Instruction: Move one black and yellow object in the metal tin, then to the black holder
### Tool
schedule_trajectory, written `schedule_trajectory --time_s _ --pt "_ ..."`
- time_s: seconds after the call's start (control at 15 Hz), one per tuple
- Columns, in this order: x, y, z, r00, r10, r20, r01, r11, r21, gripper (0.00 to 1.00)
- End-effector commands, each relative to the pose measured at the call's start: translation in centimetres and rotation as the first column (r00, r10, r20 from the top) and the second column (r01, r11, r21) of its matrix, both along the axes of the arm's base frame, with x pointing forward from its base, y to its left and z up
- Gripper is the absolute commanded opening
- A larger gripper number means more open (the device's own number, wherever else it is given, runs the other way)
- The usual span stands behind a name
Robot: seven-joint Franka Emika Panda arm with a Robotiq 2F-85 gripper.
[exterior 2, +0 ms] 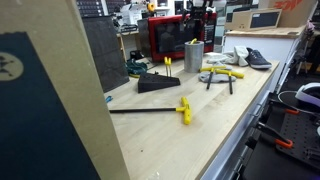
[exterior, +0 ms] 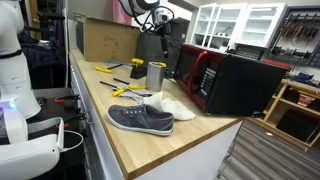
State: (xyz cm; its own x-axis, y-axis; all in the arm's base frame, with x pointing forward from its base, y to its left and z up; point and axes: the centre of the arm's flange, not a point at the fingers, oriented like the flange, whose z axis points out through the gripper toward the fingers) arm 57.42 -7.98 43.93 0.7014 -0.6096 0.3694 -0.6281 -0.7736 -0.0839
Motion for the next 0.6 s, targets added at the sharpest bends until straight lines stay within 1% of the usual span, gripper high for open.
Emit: schedule_trajectory --time_s 0.0,0.27,0.53 --pt "-0.01 1.30 -0.90 0.992 -0.125 0.015 0.125 0.992 0.006 1.00" --pt "-0.25 1.22 -1.32 0.964 -0.264 0.017 0.263 0.964 0.044 1.00" --pt "-0.54 0.74 -1.62 0.941 -0.336 0.023 0.334 0.940 0.075 1.00"
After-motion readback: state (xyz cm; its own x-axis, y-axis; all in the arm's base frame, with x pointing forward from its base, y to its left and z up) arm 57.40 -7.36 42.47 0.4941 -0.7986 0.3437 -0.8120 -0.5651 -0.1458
